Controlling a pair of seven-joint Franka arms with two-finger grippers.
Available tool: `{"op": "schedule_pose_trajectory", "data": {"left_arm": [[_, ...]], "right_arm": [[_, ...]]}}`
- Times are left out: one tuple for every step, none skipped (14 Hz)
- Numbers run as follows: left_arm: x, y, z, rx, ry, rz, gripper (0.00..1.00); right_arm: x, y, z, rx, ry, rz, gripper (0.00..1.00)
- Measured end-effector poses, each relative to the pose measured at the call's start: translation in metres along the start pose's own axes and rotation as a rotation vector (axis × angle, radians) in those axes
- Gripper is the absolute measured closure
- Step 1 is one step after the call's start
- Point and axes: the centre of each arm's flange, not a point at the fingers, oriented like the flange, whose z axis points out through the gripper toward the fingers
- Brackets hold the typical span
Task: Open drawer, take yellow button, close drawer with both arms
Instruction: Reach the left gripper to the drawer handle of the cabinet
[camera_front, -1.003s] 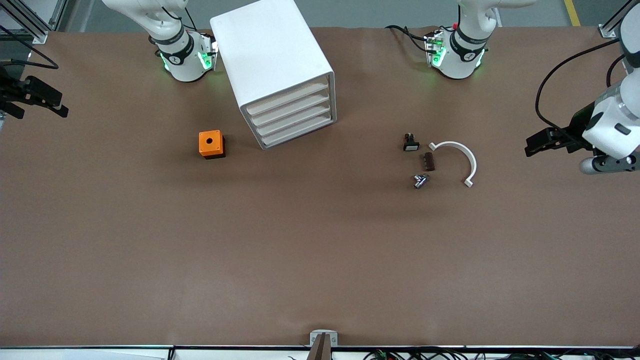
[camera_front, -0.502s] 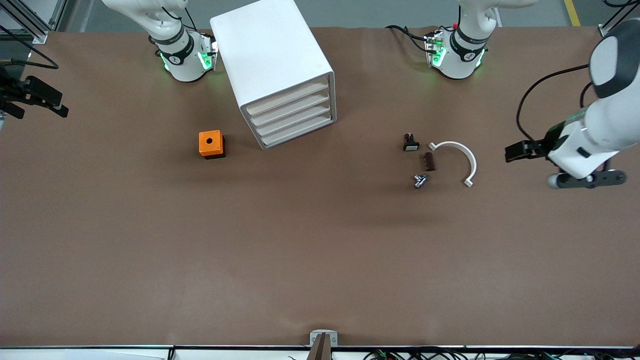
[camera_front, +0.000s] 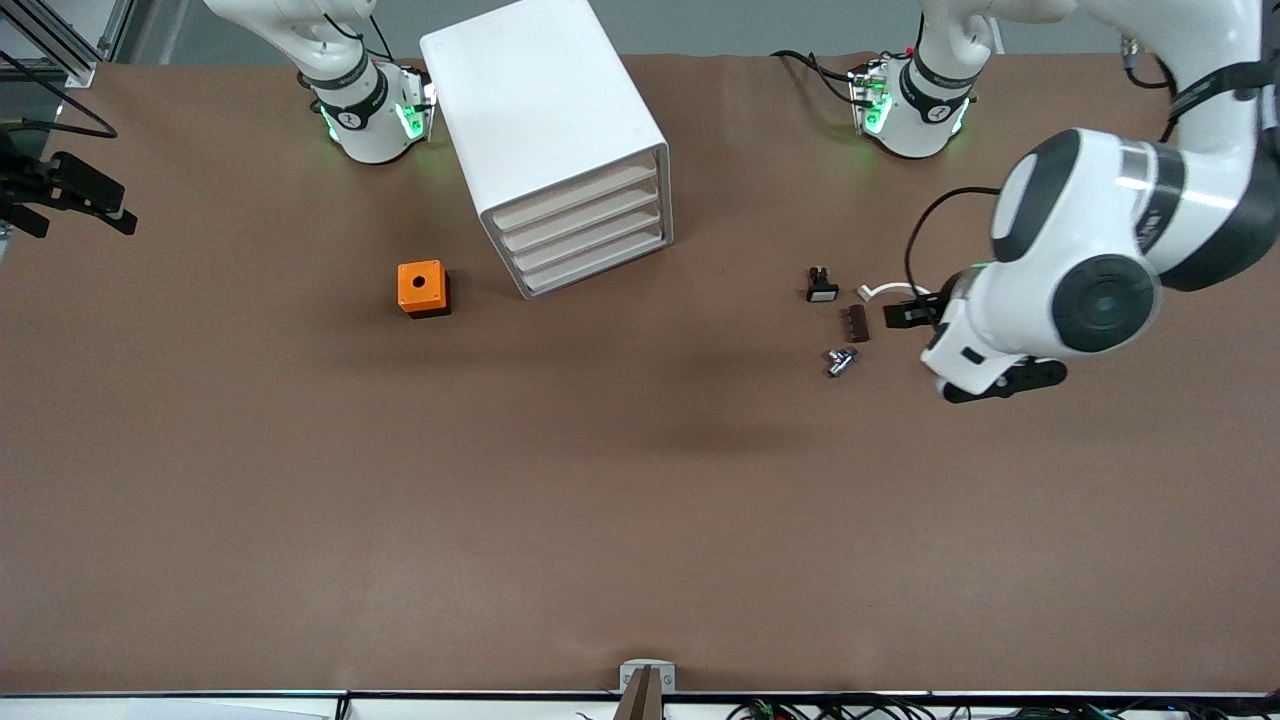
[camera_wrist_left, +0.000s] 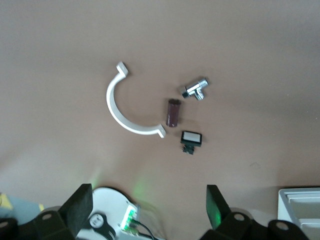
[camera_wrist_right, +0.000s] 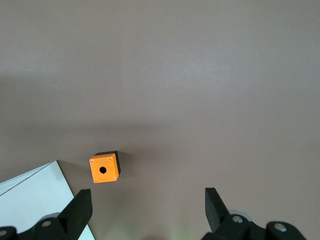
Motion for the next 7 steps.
{"op": "schedule_pose_trajectory", "data": {"left_arm": [[-0.006, 0.018, 0.004, -0.007, -0.02, -0.044, 0.0], [-0.013, 0.035, 0.009, -0.024, -0.05, -0.097, 0.0], [-0.02, 0.052, 0.015, -0.048, -0.091, -0.164, 0.0], [-0.025, 0.066, 0.021, -0.072, -0.14, -0.231, 0.0], [-0.028, 0.078, 0.027, -0.096, -0.197, -0.295, 0.0], [-0.029, 0.089, 0.035, -0.115, -0.255, -0.351, 0.0], [-0.029, 0.1, 0.043, -0.125, -0.307, -0.4, 0.0]], "right_arm": [[0.0, 0.0, 0.0, 0.0, 0.0, 0.0, 0.0], [0.0, 0.0, 0.0, -0.001, 0.001, 0.0, 0.0], [0.0, 0.001, 0.0, -0.001, 0.002, 0.001, 0.0], [0.0, 0.001, 0.0, -0.003, 0.003, 0.001, 0.0], [0.0, 0.002, 0.0, -0.006, 0.003, 0.002, 0.0], [0.0, 0.002, 0.0, -0.009, 0.004, 0.002, 0.0], [0.0, 0.002, 0.0, -0.011, 0.004, 0.002, 0.0]]}}
